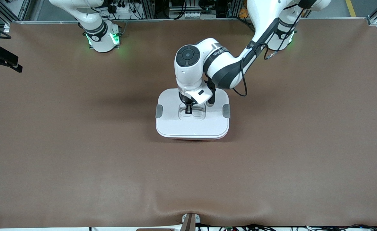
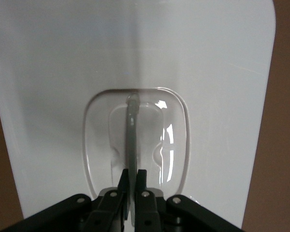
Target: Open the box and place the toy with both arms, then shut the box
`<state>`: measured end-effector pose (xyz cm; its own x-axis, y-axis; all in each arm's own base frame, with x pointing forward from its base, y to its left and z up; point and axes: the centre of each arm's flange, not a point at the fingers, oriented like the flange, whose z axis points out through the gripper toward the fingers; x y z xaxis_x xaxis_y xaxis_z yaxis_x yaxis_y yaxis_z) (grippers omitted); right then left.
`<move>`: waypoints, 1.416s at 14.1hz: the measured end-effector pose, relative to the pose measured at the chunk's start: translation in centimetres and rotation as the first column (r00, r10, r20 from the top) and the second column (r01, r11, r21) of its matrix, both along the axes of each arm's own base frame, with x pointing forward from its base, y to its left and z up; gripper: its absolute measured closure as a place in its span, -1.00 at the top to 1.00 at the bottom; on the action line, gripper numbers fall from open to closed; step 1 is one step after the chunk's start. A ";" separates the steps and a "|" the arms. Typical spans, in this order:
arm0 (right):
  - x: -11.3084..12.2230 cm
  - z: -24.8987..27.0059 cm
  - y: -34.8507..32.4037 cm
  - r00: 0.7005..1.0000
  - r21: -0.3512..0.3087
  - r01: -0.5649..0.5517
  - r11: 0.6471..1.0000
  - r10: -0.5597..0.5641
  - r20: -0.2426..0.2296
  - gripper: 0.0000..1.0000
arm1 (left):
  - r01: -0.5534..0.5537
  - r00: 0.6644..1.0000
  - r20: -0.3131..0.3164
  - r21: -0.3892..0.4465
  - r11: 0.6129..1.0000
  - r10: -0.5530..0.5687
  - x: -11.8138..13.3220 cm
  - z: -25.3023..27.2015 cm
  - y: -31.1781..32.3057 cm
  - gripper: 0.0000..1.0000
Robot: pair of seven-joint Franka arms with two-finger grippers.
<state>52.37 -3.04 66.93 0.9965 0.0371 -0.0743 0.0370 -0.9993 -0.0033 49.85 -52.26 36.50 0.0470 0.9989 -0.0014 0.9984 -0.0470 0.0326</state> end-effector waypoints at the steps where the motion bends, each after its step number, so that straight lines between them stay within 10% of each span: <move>1: 0.0 0.0 0.0 1.000 0.000 0.000 1.000 0.000 0.000 1.00 | -0.001 1.000 0.000 0.000 1.000 0.001 0.0 0.0 0.0 -0.86; 3: 0.0 0.0 0.0 1.000 0.000 0.000 1.000 0.000 0.000 1.00 | -0.002 1.000 0.000 0.000 1.000 0.002 0.0 0.0 0.0 -0.77; 12: 0.0 0.0 0.2 1.000 0.000 -0.005 1.000 0.005 0.000 1.00 | -0.001 1.000 0.003 -0.004 1.000 0.001 0.0 0.1 -0.2 0.98; 20: 0.0 0.0 0.2 1.000 0.000 -0.004 1.000 0.004 0.000 1.00 | 0.046 0.997 0.069 -0.002 0.999 -0.046 2.6 8.5 4.4 1.00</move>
<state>52.37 -2.81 66.95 0.9963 0.0415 -0.0747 0.0414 -0.9991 -0.0033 52.45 -47.85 45.05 0.0929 0.9957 -0.0005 0.9906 -0.0924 0.1012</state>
